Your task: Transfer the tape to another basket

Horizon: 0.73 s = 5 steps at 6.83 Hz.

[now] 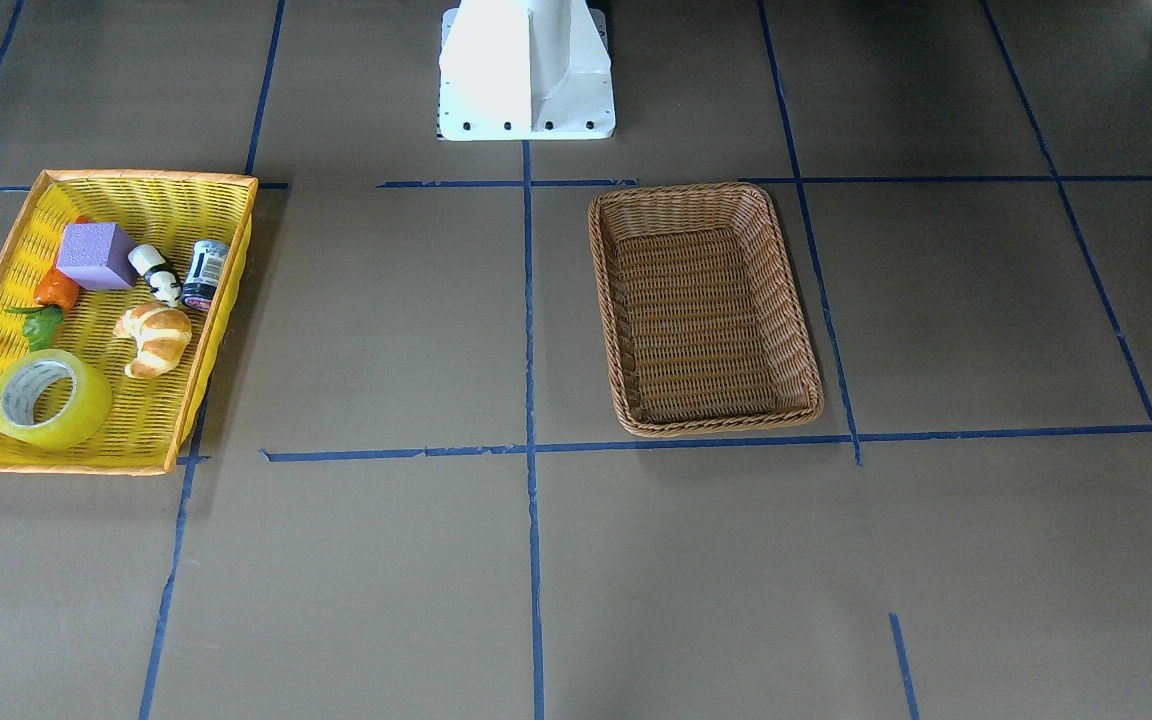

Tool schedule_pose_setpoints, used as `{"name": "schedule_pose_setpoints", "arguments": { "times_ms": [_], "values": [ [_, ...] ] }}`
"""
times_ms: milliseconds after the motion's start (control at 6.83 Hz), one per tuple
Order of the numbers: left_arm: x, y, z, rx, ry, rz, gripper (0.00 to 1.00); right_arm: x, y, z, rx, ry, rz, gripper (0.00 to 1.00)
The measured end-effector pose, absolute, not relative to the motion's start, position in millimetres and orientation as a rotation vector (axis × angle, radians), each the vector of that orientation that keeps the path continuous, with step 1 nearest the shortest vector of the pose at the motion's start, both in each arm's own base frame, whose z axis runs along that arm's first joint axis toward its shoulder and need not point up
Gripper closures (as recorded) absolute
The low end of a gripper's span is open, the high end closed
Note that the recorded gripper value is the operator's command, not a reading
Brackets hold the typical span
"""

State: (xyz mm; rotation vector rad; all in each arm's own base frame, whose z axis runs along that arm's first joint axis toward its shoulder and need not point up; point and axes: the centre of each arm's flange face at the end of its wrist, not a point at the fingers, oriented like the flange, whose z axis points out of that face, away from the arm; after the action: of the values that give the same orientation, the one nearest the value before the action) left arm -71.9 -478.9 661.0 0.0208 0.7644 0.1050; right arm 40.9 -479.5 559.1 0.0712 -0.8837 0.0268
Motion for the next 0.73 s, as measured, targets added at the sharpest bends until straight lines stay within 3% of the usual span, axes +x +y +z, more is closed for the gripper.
{"name": "schedule_pose_setpoints", "arguments": {
  "times_ms": [293,732],
  "values": [
    [-72,-479,663,0.017,0.765,0.105,0.00,-21,-486,540,0.057,-0.877,0.055,0.00],
    [-71,-478,664,0.014,0.765,0.104,0.00,-106,-494,566,0.116,-0.856,0.051,0.00]
  ]
}}
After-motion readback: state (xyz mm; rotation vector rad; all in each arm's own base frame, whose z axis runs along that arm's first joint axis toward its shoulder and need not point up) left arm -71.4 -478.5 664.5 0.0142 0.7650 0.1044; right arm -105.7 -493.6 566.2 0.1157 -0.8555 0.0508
